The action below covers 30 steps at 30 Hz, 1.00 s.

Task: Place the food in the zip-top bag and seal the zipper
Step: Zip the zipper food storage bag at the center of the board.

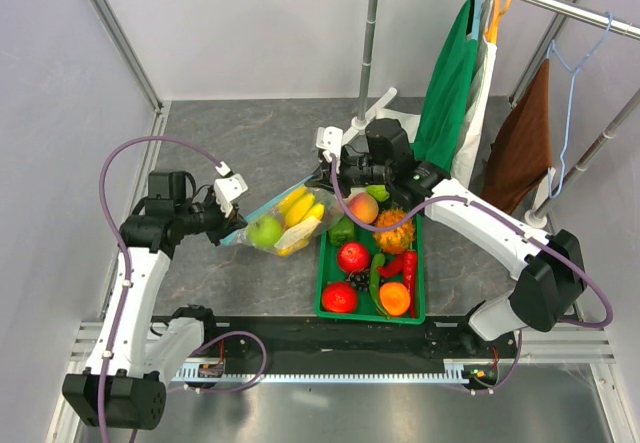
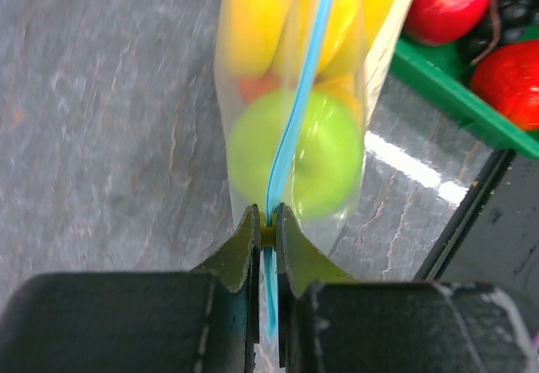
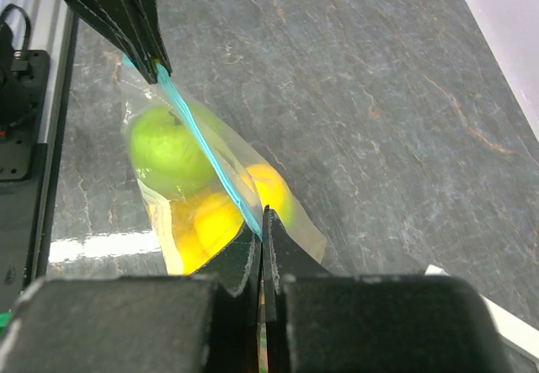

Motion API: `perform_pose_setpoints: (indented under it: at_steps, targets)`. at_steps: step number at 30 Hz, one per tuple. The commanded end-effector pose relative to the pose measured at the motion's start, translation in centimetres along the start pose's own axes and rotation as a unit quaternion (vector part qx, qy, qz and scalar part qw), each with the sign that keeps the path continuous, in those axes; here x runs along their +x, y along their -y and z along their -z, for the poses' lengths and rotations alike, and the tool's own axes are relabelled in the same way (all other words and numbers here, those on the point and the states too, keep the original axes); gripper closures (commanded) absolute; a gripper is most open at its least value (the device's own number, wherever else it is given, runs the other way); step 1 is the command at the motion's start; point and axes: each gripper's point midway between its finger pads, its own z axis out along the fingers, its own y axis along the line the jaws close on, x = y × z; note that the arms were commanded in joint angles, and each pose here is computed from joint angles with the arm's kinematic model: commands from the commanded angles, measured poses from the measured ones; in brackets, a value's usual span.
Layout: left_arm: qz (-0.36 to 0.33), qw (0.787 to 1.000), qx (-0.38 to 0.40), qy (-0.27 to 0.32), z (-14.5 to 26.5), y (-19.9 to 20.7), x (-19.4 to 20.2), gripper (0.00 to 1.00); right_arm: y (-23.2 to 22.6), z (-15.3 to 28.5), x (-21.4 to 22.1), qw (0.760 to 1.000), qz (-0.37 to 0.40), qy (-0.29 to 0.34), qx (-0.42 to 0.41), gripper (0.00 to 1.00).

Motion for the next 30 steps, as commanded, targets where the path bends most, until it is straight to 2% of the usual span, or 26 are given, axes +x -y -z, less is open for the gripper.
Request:
perform_pose_setpoints:
  at_steps: [1, 14, 16, 19, 23, 25, 28, 30]
  targets:
    - [0.052, 0.993, -0.042, -0.095, 1.0, -1.1, 5.7, 0.98, 4.1, 2.8, -4.7, 0.994, 0.049, 0.056, 0.083, 1.00]
    - [0.024, 0.984, -0.086, -0.151, 2.8, -2.7, 10.6, 0.98, 4.2, 2.9, -4.7, 0.994, 0.053, 0.059, 0.076, 1.00]
    - [0.023, 0.986, -0.083, -0.142, 2.8, -2.6, 10.1, 0.97, 4.1, 2.7, -4.7, 0.994, 0.053, 0.059, 0.072, 1.00]
    - [0.015, 0.991, -0.081, -0.107, 3.4, -2.7, 7.4, 0.94, 4.0, 2.5, -4.7, 0.995, 0.048, 0.062, 0.063, 1.00]
    - [0.012, 0.996, -0.065, -0.056, 4.3, -2.6, 3.2, 0.65, 3.3, 2.0, -5.4, 0.995, 0.048, 0.080, 0.040, 1.00]
    - [-0.001, 0.999, -0.053, -0.010, 4.9, -2.4, -0.1, 0.57, 2.8, 1.5, -5.4, 0.995, 0.048, 0.081, 0.029, 1.00]
    - [-0.024, 0.999, -0.022, 0.016, 5.1, -1.5, -2.3, 0.45, 2.2, 1.0, -5.6, 0.995, 0.050, 0.084, 0.020, 1.00]
    - [-0.020, 1.000, -0.013, 0.017, 4.9, -1.3, -2.9, 0.43, 1.8, 0.9, -5.6, 0.995, 0.059, 0.085, 0.014, 1.00]
